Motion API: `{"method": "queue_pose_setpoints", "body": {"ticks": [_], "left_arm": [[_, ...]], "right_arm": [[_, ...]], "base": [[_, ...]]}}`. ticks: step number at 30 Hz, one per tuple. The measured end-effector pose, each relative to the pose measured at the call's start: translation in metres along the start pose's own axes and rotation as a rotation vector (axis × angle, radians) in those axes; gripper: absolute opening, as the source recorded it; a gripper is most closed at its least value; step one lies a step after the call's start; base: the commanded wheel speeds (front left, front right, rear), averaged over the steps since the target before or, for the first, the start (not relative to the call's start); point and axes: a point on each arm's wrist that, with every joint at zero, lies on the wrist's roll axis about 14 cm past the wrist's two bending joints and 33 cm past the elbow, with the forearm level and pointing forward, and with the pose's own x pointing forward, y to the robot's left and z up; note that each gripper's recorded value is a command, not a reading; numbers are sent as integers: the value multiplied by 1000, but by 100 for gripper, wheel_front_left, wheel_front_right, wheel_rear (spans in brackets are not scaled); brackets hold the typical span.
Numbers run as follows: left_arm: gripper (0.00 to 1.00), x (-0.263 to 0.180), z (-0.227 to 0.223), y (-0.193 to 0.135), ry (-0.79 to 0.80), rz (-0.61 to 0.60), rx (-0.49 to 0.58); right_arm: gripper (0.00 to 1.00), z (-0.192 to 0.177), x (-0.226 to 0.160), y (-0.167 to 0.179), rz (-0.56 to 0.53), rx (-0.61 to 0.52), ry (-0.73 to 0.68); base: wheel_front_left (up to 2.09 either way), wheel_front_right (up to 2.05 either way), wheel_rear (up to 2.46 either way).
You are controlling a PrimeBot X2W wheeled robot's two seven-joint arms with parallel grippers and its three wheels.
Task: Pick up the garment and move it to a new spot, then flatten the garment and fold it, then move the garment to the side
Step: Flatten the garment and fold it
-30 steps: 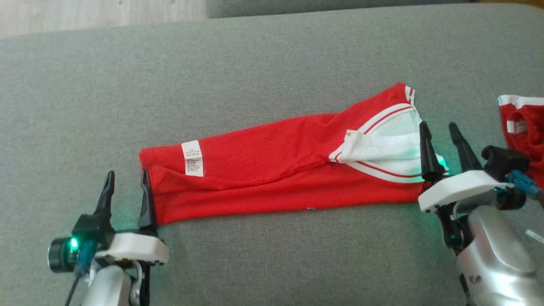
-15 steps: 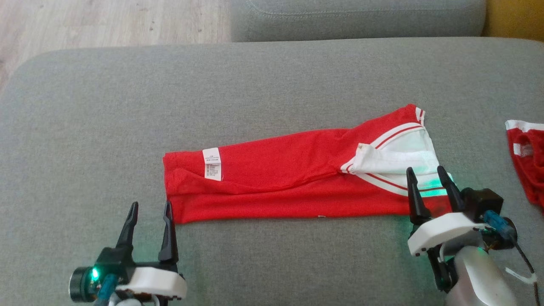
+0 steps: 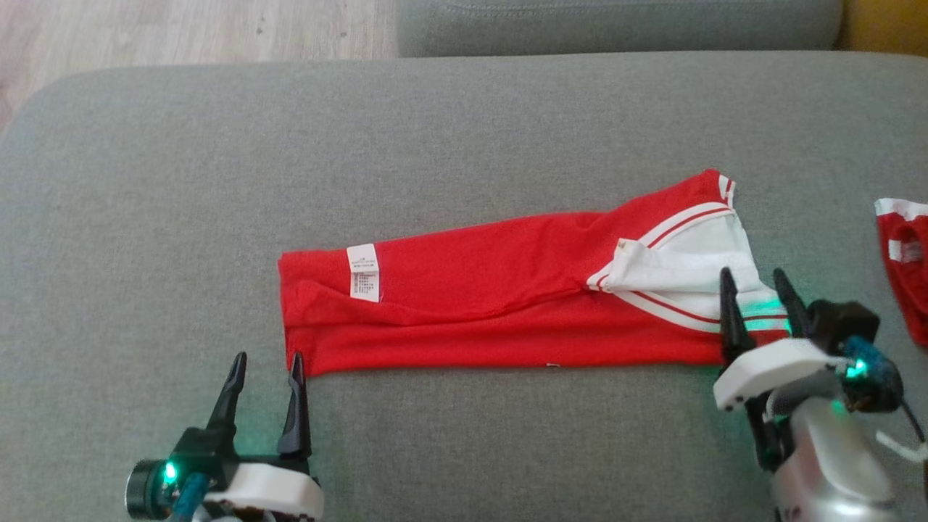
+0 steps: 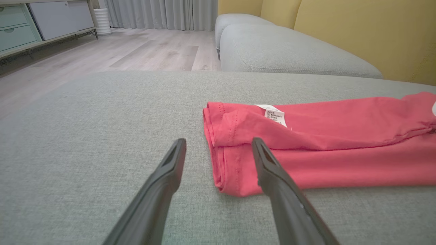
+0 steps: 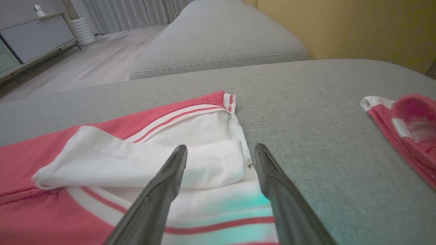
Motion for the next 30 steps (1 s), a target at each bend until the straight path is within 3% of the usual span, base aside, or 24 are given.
{"method": "queue_pose_setpoints", "body": {"ticks": [9,14,16,26,30], "left_arm": [[100,8,-8,-6,27,-21,1],[100,12,-11,-4,38,-15,-2],[100,13,-12,-3,43,-12,-4],[100,14,-20,-9,70,-29,-6],[100,15,-15,-10,55,-31,-6]], "right_arm": [[100,-21,20,-17,-60,0,137],[100,-36,29,-9,-43,47,216],[0,-35,34,-5,-32,71,221],[0,-18,36,-25,-80,86,115],[0,16,37,-45,-123,83,-3]], "base": [[0,0,0],[0,0,0],[0,0,0],[0,0,0],[0,0,0]]}}
